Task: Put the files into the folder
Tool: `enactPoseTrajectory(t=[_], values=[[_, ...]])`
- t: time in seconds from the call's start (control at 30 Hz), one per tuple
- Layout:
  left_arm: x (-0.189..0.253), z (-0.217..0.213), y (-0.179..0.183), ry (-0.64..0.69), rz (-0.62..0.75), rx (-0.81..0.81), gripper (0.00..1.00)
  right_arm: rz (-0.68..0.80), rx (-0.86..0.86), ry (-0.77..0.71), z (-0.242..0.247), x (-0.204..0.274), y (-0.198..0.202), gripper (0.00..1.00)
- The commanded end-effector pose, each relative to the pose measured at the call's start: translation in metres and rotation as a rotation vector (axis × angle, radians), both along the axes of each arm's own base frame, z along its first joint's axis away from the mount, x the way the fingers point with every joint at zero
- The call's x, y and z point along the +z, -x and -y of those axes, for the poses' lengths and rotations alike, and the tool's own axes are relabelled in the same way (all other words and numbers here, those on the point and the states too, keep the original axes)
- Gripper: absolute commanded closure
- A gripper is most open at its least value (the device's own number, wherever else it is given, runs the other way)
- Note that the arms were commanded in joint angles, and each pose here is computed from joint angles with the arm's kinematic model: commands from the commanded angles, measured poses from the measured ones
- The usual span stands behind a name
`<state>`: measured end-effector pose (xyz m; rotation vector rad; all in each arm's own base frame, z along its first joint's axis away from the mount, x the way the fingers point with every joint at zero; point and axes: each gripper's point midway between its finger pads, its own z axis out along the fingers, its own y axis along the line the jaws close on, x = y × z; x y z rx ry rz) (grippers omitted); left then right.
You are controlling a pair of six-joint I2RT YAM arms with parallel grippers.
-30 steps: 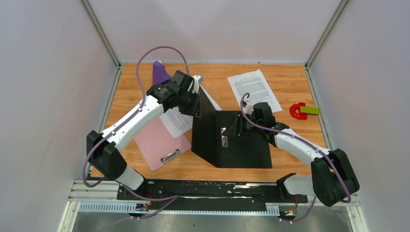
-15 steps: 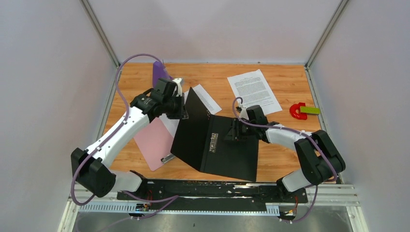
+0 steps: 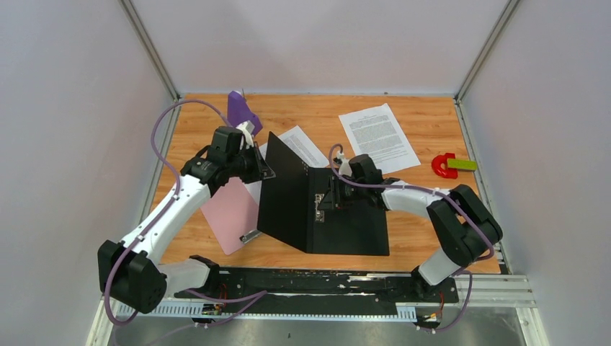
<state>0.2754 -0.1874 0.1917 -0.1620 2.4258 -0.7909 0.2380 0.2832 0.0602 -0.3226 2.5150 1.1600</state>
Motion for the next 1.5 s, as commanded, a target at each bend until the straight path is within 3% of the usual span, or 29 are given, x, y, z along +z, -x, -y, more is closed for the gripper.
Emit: enactPoseTrajectory(t=[0.0, 0.67, 1.07, 1.47], values=[[0.028, 0.008, -0.013, 0.08, 0.11, 0.007, 1.0, 0.031, 0.028, -0.037, -0.023, 0.012, -0.007, 0.71], [0.016, 0.0, -0.009, 0.045, 0.109, 0.02, 1.0, -0.006, 0.045, 0.139, -0.021, -0.024, 0.006, 0.84], [0.013, -0.002, -0.01, 0.034, 0.111, 0.024, 1.0, 0.027, 0.02, 0.134, -0.018, 0.001, 0.003, 0.81], [0.012, 0.0, -0.008, 0.039, 0.107, 0.017, 1.0, 0.002, 0.033, 0.112, -0.024, -0.009, 0.004, 0.8]])
